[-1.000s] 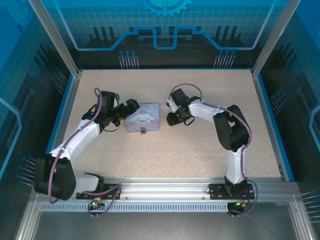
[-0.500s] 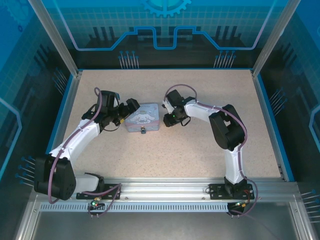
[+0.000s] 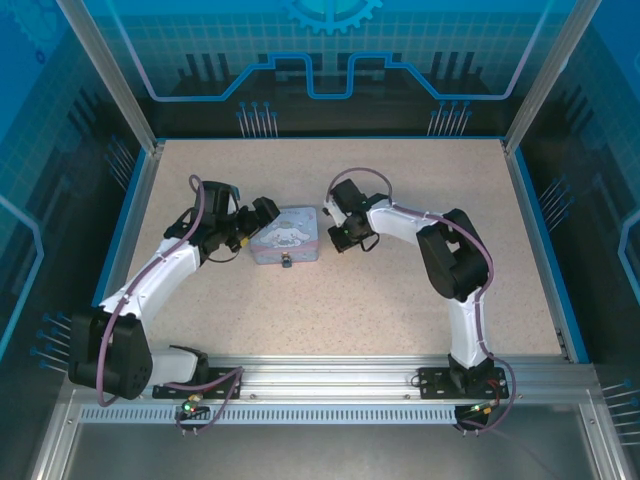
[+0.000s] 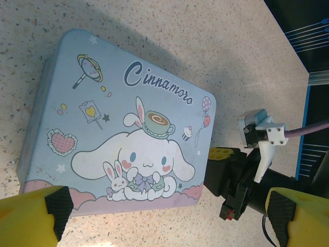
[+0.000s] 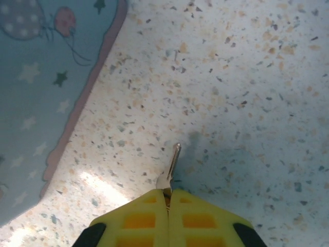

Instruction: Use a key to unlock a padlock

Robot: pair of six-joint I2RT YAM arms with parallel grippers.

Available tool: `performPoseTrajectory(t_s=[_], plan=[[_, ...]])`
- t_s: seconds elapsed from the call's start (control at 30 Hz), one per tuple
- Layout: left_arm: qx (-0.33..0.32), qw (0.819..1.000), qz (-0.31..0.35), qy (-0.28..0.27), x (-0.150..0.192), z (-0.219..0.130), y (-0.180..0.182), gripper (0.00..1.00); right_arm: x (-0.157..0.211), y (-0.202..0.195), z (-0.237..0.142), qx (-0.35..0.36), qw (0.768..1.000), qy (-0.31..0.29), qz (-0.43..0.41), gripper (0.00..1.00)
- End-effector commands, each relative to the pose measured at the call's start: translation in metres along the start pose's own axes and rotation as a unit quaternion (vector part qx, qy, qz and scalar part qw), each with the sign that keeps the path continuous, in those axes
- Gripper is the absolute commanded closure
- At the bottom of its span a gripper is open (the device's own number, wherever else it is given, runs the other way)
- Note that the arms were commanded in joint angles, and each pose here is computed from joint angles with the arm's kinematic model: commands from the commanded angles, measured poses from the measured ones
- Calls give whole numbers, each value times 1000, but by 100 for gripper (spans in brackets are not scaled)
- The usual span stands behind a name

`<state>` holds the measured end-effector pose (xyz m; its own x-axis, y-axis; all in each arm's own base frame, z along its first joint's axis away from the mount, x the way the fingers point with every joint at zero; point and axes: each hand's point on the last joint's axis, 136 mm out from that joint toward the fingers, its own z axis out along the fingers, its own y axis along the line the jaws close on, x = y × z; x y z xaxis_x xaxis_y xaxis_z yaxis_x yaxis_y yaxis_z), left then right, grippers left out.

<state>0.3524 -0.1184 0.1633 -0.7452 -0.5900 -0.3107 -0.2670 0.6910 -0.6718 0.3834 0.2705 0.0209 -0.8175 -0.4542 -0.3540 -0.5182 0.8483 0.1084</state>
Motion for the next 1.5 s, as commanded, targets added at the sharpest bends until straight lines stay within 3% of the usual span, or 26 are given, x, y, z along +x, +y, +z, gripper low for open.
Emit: performPoseTrajectory(t_s=[0.0,0.27,0.47,0.67,0.83,0.93,1.1,1.47], plan=[[18,1000,-3,6,-3,-3,-15,1,18,9,6,-13,999,31,-3,100],[38,999,-7,13,0,-5,-23,1,8,6,-56,-94,994,-34,49,100],[61,998,-7,31,11,0,-37,1,5,23,-102,-192,975,-92,66,100],[107,992,7,59,32,9,-68,1,5,49,-146,-275,951,-137,46,100],[149,984,28,94,57,24,-100,2,12,57,-168,-303,940,-151,34,100],[170,978,40,112,70,32,-116,8,16,59,-173,-308,938,-153,35,100],[200,969,45,137,82,42,-135,28,22,59,-174,-307,939,-153,37,100],[208,963,49,161,101,55,-143,50,22,57,-173,-307,938,-155,42,100]])
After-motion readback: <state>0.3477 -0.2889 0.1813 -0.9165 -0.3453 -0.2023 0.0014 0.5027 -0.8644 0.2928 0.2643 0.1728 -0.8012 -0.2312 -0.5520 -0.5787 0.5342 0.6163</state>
